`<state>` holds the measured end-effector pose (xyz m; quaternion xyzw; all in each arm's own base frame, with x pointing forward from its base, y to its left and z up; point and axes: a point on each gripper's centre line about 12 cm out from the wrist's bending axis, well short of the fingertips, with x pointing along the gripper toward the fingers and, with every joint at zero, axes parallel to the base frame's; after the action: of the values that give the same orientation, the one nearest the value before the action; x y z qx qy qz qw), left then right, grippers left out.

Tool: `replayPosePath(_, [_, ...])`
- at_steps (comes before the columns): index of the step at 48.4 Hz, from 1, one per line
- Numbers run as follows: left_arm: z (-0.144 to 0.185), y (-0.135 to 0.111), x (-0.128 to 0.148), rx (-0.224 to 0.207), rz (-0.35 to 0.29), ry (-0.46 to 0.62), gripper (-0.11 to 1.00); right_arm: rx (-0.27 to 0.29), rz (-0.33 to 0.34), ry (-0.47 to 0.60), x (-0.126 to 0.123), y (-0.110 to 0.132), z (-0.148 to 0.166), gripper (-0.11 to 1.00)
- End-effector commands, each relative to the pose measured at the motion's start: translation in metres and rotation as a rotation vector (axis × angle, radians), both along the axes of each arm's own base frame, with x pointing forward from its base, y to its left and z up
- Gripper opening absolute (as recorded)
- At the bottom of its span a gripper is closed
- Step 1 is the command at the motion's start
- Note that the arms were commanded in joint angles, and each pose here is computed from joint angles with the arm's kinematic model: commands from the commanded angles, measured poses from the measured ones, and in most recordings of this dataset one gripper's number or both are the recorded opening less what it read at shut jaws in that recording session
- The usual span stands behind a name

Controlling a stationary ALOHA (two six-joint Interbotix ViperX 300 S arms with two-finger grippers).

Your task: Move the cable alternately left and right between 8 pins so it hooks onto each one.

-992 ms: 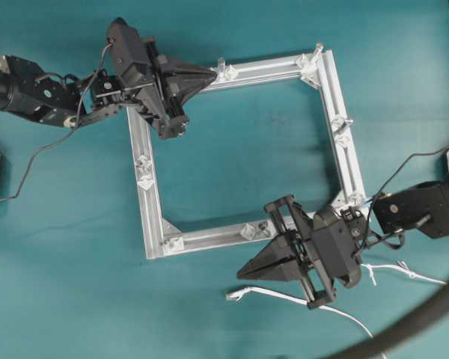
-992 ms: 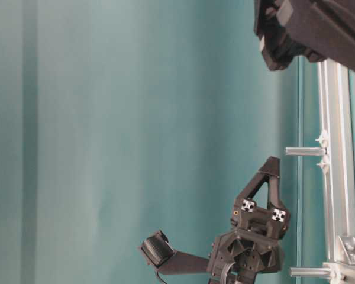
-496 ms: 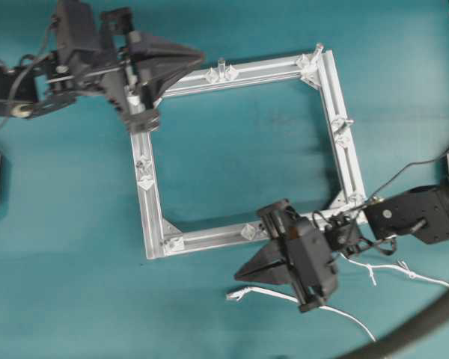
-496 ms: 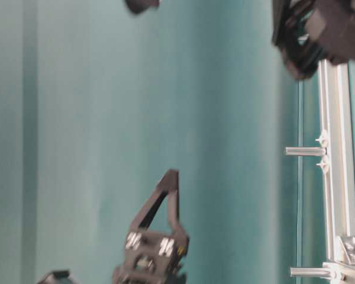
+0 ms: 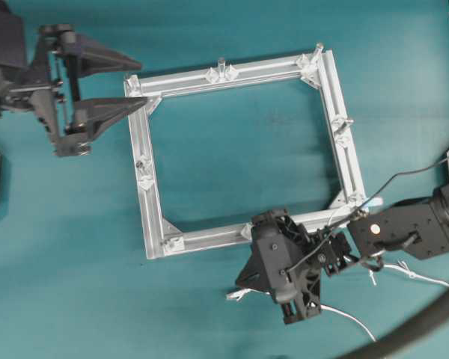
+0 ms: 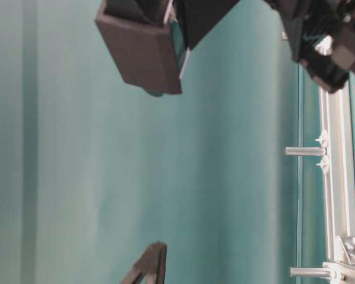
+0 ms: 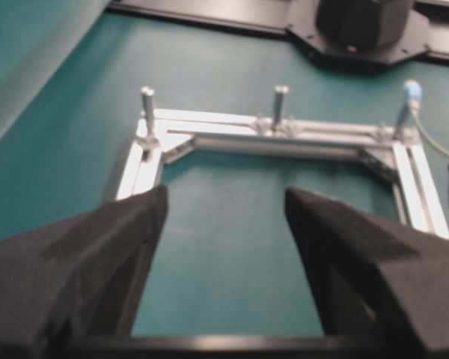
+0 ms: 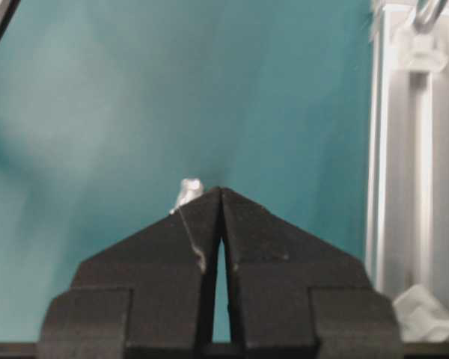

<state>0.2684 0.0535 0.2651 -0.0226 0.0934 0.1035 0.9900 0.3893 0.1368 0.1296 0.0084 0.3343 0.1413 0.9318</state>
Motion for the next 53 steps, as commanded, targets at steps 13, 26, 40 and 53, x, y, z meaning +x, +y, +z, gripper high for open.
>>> replayPosePath(13, [0.001, -0.015, -0.037, 0.008, -0.036, 0.001, 0.71, 0.009, 0.031, 0.000, 0.009, 0.021, 0.000, 0.24])
replayPosePath(26, [-0.013, -0.021, -0.065, -0.009, -0.050, 0.080, 0.71, -0.010, 0.031, 0.044, 0.014, 0.023, -0.018, 0.62])
replayPosePath(40, [-0.016, -0.026, -0.093, 0.002, -0.050, 0.017, 0.71, -0.019, 0.032, 0.066, 0.014, 0.023, -0.030, 0.62])
replayPosePath(53, [-0.023, -0.028, -0.103, -0.009, -0.054, 0.057, 0.71, -0.018, 0.032, 0.064, 0.014, 0.023, -0.030, 0.13])
